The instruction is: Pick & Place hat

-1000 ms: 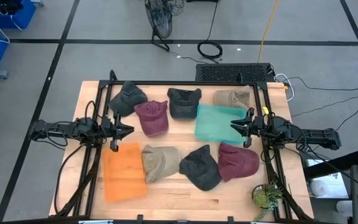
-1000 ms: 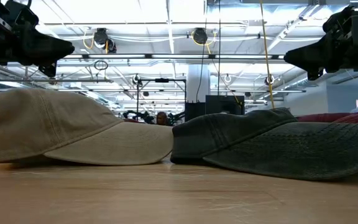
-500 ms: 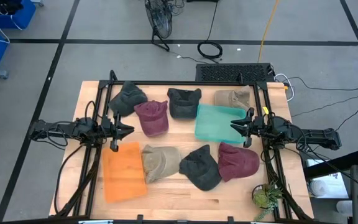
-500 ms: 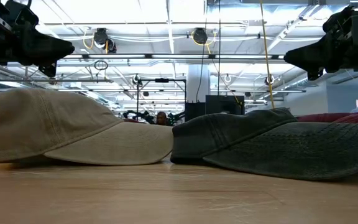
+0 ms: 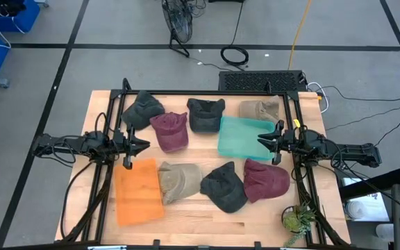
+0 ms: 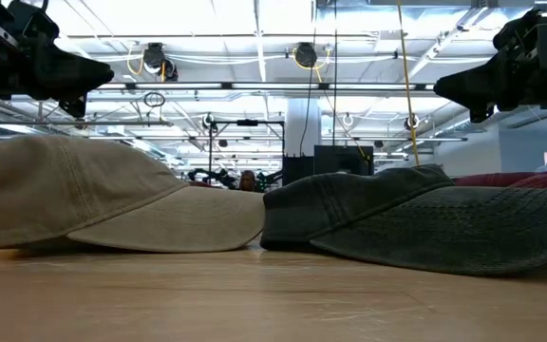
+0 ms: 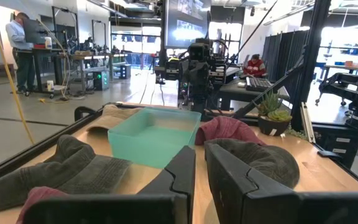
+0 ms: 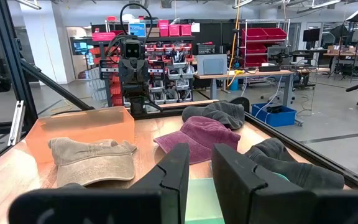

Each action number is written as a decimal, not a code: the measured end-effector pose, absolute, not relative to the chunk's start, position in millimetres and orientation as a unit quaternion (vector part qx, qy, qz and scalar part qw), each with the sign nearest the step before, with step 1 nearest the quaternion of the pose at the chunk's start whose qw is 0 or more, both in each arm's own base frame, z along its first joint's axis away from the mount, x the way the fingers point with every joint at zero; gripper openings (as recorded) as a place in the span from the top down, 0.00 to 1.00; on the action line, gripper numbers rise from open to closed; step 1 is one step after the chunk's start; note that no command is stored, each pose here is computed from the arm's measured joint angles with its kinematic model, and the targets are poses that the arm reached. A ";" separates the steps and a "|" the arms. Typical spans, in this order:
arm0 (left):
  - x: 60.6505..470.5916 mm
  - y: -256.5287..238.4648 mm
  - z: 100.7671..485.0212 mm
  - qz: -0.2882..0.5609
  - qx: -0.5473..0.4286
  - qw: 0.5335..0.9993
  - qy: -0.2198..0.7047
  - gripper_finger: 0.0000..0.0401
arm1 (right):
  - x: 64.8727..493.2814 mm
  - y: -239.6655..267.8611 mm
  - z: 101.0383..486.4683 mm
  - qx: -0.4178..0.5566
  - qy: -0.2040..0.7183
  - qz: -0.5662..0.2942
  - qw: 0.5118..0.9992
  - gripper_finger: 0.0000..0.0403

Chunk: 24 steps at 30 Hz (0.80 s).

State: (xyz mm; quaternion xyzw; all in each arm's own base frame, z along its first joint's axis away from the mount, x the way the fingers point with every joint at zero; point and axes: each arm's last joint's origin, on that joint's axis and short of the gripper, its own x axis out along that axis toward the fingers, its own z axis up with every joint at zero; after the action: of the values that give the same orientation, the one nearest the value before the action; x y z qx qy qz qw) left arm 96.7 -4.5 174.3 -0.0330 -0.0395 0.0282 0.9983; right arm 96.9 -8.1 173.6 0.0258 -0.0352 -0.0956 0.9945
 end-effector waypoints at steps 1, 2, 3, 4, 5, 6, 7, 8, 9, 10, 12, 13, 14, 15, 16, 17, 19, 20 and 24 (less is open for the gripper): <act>96.7 -4.5 174.3 0.028 -0.033 0.998 -0.040 0.88 | 96.9 -8.2 173.6 0.026 -0.035 -0.096 0.994 0.85; 96.7 -4.5 174.1 0.028 -0.033 0.998 -0.039 0.88 | 97.0 -8.1 173.6 0.026 -0.035 -0.096 0.994 0.85; 96.7 -4.5 174.3 0.028 -0.033 0.998 -0.040 0.88 | 96.9 -8.2 173.6 0.026 -0.035 -0.096 0.994 0.85; 96.7 -4.5 174.2 0.028 -0.033 0.998 -0.039 0.88 | 97.0 -8.1 173.5 0.026 -0.035 -0.096 0.994 0.85; 96.7 -4.5 174.2 0.028 -0.033 0.998 -0.039 0.88 | 96.9 -8.1 173.6 0.026 -0.035 -0.096 0.994 0.85; 96.7 -4.5 174.3 0.028 -0.033 0.998 -0.040 0.88 | 96.9 -8.2 173.6 0.026 -0.035 -0.096 0.994 0.85; 96.7 -4.5 174.1 0.028 -0.033 0.998 -0.039 0.88 | 96.9 -8.1 173.6 0.026 -0.035 -0.096 0.994 0.85; 96.7 -4.5 174.3 0.028 -0.033 0.998 -0.040 0.88 | 97.0 -8.2 173.5 0.024 -0.035 -0.096 0.995 0.85; 96.7 -4.5 174.3 0.028 -0.033 0.998 -0.040 0.88 | 96.9 -8.2 173.6 0.020 -0.035 -0.096 0.995 0.85; 96.7 -4.5 174.2 0.028 -0.033 0.998 -0.039 0.88 | 97.0 -8.1 173.5 0.018 -0.034 -0.096 0.995 0.85; 96.7 -4.5 174.1 0.028 -0.033 0.998 -0.039 0.88 | 97.0 -8.1 173.5 0.018 -0.034 -0.096 0.995 0.85; 96.7 -4.5 174.2 0.028 -0.033 0.998 -0.039 0.88 | 97.0 -8.1 173.5 0.020 -0.035 -0.096 0.995 0.85; 96.7 -4.5 174.2 0.028 -0.033 0.998 -0.039 0.88 | 97.0 -8.2 173.5 0.021 -0.035 -0.096 0.995 0.85; 96.7 -4.5 174.3 0.028 -0.033 0.998 -0.040 0.88 | 97.0 -8.2 173.5 0.021 -0.034 -0.096 0.995 0.85; 96.7 -4.5 174.2 0.028 -0.033 0.998 -0.039 0.88 | 96.9 -8.2 173.6 0.022 -0.035 -0.096 0.995 0.85; 96.7 -4.5 174.3 0.028 -0.033 0.998 -0.040 0.88 | 96.9 -8.2 173.6 0.022 -0.035 -0.096 0.995 0.85; 96.6 -4.5 175.2 0.029 -0.033 0.998 -0.045 0.88 | 97.0 -8.1 173.6 0.022 -0.035 -0.096 0.995 0.85; 96.5 -4.4 176.0 0.030 -0.034 0.998 -0.049 0.88 | 96.9 -8.2 173.6 0.021 -0.035 -0.096 0.995 0.85; 95.9 -3.9 181.1 0.037 -0.037 0.996 -0.076 0.88 | 96.5 -8.1 178.4 -0.018 -0.056 -0.098 0.994 0.85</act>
State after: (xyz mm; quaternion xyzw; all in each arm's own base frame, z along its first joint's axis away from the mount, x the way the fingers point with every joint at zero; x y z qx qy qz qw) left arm 95.9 -3.9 181.1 -0.0365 -0.0757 0.0366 0.9958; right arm 96.5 -8.1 178.4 -0.0176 -0.0557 -0.0976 0.9935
